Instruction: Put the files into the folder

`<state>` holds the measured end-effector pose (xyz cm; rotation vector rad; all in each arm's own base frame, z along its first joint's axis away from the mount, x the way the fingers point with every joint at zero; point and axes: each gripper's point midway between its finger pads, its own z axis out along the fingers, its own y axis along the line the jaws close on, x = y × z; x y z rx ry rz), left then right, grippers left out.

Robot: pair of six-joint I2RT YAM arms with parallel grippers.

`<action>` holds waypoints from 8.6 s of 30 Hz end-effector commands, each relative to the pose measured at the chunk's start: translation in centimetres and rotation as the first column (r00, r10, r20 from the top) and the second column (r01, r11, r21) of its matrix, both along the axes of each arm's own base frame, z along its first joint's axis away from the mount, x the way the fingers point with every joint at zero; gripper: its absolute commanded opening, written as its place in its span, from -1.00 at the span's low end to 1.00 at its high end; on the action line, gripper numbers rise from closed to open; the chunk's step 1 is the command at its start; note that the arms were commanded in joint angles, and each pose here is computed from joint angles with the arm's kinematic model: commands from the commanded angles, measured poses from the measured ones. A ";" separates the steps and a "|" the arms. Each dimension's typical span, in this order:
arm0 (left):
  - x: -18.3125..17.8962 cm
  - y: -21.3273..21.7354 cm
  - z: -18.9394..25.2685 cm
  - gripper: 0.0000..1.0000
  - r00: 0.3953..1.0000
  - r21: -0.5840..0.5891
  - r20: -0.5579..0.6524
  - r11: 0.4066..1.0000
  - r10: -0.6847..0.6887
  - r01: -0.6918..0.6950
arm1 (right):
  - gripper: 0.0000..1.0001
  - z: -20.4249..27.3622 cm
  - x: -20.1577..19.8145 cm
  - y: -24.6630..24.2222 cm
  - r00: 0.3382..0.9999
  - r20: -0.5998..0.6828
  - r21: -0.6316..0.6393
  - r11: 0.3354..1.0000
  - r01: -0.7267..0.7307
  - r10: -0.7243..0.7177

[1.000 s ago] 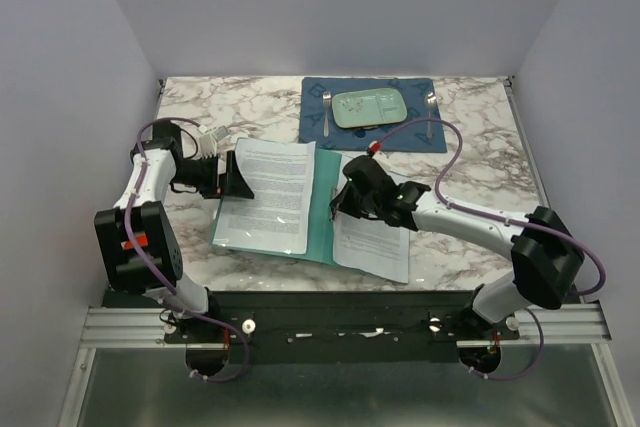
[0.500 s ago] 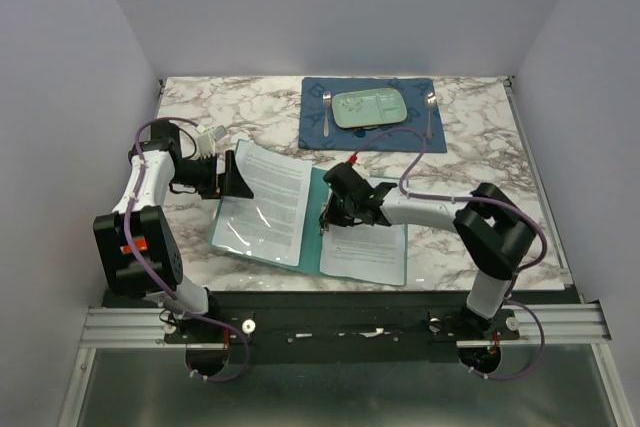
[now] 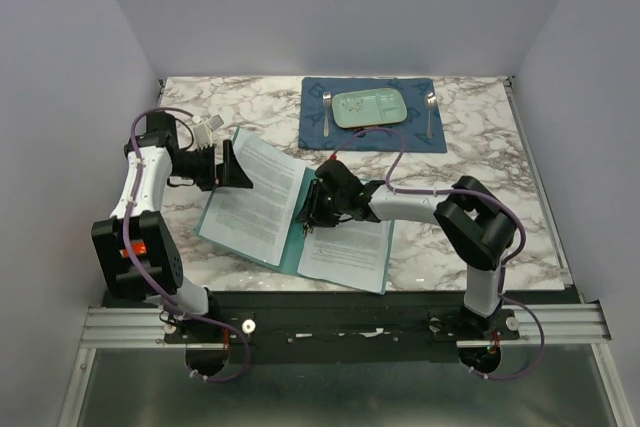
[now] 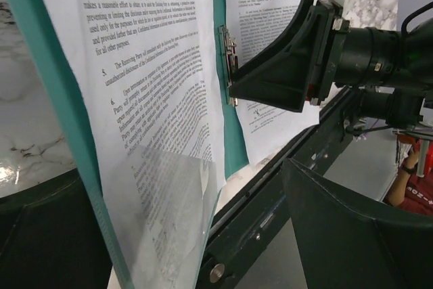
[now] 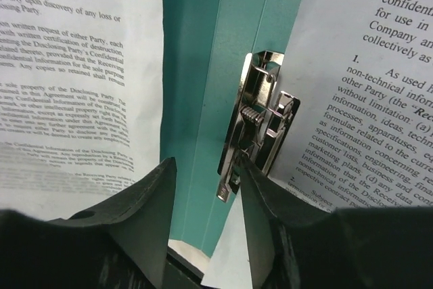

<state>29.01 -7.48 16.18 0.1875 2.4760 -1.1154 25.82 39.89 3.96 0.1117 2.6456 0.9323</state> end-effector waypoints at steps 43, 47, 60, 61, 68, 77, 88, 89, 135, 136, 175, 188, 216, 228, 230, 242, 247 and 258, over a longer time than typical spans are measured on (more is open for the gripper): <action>3.0 1.2 5.2 -0.53 0.976 0.495 0.214 0.857 0.040 -0.144 | 0.26 -0.4 -6.9 -22.6 0.952 0.064 -0.380 0.875 0.301 -0.300; 1.8 -1.8 3.5 -0.51 0.990 0.450 0.141 0.892 -0.014 -0.051 | 0.28 -1.9 -7.2 -22.9 0.951 0.041 -0.408 0.863 0.297 -0.307; 4.0 3.2 -1.1 0.40 0.997 0.471 0.037 0.879 0.062 -0.072 | 0.33 6.0 -3.6 -19.5 0.954 0.170 -0.289 0.913 0.289 -0.248; 4.3 3.9 -1.3 0.40 0.997 0.462 0.033 0.883 0.073 -0.080 | 0.31 6.8 -3.0 -18.6 0.958 0.180 -0.288 0.919 0.270 -0.225; 3.9 4.9 -3.2 0.40 0.998 0.438 -0.005 0.898 0.057 -0.049 | 0.12 6.6 -0.5 -9.5 0.988 0.123 -0.369 0.919 0.134 -0.095; 2.9 6.7 -3.9 0.41 0.998 0.406 -0.011 0.912 0.066 -0.055 | 0.08 2.3 0.5 -2.4 0.999 0.029 -0.445 0.894 0.052 -0.044; 1.5 7.6 -4.5 0.41 0.998 0.380 -0.013 0.923 0.060 -0.051 | 0.00 1.0 0.7 -2.2 0.998 0.009 -0.507 0.860 0.059 -0.063; 1.5 7.6 -4.5 0.40 0.998 0.379 -0.009 0.924 0.059 -0.051 | -0.02 0.9 0.6 -2.2 0.998 0.008 -0.510 0.858 0.058 -0.063; 0.8 7.7 -5.0 0.76 0.998 0.282 -0.008 0.958 0.055 -0.050 | -0.99 0.7 0.9 -4.4 0.996 0.053 -0.520 0.849 0.088 -0.071; 0.9 7.7 -4.9 0.79 0.998 0.268 -0.008 0.962 0.056 -0.052 | -0.99 1.6 0.8 -4.7 0.995 0.068 -0.506 0.857 0.098 -0.074; 2.1 5.7 -6.6 0.98 1.000 0.036 -0.023 0.999 -0.014 0.015 | -0.99 10.5 1.4 -4.5 0.977 0.147 -0.052 0.985 0.165 -0.156; 1.7 4.6 -5.6 0.98 1.000 -0.054 0.014 0.998 -0.021 0.022 | -0.99 11.2 1.2 -4.3 0.980 0.127 0.030 0.988 0.152 -0.155; 0.6 2.0 -1.0 -0.19 1.000 -0.195 0.007 0.980 0.026 -0.024 | -0.99 8.5 1.5 -3.4 0.988 0.111 -0.015 0.994 0.109 -0.106; 1.0 3.6 -2.5 -1.00 0.997 -0.055 -0.037 0.997 0.060 -0.062 | 0.17 8.7 1.5 -3.7 0.991 0.136 -0.110 0.993 0.029 -0.014; 1.1 4.4 -3.0 -1.00 0.996 0.005 -0.049 0.997 0.077 -0.077 | 0.22 9.4 1.8 -4.5 0.987 0.158 -0.139 0.989 0.049 -0.027; 2.5 6.9 2.7 -1.00 0.978 0.225 0.124 0.956 0.166 -0.191 | 0.25 3.6 -0.3 -15.9 0.959 0.122 -0.364 0.888 0.282 -0.255; 2.2 4.5 3.5 -1.00 0.983 0.209 0.132 0.966 0.124 -0.150 | 0.17 0.8 -1.2 -14.9 0.969 0.062 -0.327 0.912 0.246 -0.239; 1.5 0.7 2.1 -0.91 0.997 0.249 0.071 0.967 0.038 -0.055 | -0.36 -2.0 0.1 -12.1 0.973 0.035 -0.248 0.941 0.229 -0.228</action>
